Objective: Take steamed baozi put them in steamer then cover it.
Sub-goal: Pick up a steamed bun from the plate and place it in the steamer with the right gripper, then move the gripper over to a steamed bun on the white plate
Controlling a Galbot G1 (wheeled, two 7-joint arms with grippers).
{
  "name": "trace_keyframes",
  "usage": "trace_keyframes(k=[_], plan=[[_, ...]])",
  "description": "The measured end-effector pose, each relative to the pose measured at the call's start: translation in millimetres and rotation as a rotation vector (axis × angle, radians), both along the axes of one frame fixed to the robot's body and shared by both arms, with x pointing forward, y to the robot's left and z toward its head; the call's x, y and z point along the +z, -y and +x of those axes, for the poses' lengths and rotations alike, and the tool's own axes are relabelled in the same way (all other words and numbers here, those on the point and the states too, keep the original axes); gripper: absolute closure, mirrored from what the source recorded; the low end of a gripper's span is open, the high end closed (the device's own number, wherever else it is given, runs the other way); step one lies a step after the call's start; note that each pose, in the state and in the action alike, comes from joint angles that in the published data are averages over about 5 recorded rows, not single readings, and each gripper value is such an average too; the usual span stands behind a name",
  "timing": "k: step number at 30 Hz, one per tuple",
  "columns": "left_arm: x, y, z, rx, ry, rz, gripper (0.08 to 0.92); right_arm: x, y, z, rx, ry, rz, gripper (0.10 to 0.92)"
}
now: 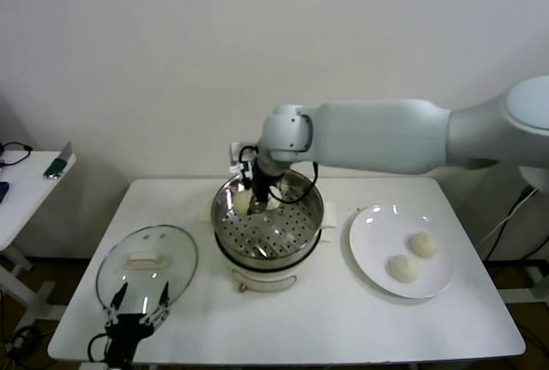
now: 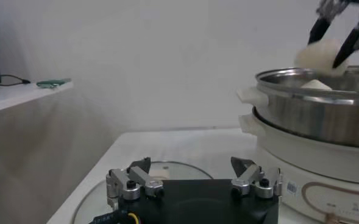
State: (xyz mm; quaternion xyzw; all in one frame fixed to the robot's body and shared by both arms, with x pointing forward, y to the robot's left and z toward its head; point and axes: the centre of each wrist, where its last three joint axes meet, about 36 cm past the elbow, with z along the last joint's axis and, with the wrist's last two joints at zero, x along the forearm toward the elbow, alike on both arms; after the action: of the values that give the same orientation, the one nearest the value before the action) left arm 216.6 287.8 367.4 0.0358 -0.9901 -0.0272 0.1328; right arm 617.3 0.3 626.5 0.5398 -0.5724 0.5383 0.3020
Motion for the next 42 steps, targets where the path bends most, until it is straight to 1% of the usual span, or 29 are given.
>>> trace_keyframes(k=[7,12,15,18,20,25,30,36,39,42], plan=[[-0.3,-0.6,1.2,-0.001,0.003,0.002,0.177,-26.4,-12.8,6.7,-0.010,0.006,-0.014,0.391],[0.3,-0.3,2.5,-0.001,0.005,0.000,0.177,-38.0,-17.7,8.8,-0.011,0.005,-0.021,0.372],[1.1,-0.1,2.9,-0.001,0.007,0.000,0.177,-41.6,-18.1,10.3,-0.012,0.006,-0.021,0.320],[1.7,-0.2,3.2,0.000,0.007,0.000,0.177,-42.1,-17.8,11.5,-0.008,0.012,-0.018,0.244],[2.2,0.2,3.4,0.000,0.008,-0.001,0.177,-41.3,-16.7,12.1,-0.004,0.016,-0.016,0.213],[4.3,2.6,4.7,-0.003,0.016,-0.005,0.177,-29.5,-3.4,15.4,0.013,0.019,-0.005,0.200],[6.8,4.7,5.9,-0.008,0.020,-0.005,0.177,1.2,41.1,24.8,0.023,0.007,0.005,0.199],[6.1,5.6,7.6,-0.010,0.019,-0.007,0.177,40.8,133.1,28.0,0.015,-0.032,-0.029,0.200],[4.6,6.3,9.3,-0.012,0.018,-0.009,0.177,48.6,185.8,22.2,-0.002,-0.053,-0.061,0.200],[4.3,6.8,11.4,-0.013,0.020,-0.011,0.177,44.6,237.1,13.6,-0.034,-0.073,-0.089,0.200]])
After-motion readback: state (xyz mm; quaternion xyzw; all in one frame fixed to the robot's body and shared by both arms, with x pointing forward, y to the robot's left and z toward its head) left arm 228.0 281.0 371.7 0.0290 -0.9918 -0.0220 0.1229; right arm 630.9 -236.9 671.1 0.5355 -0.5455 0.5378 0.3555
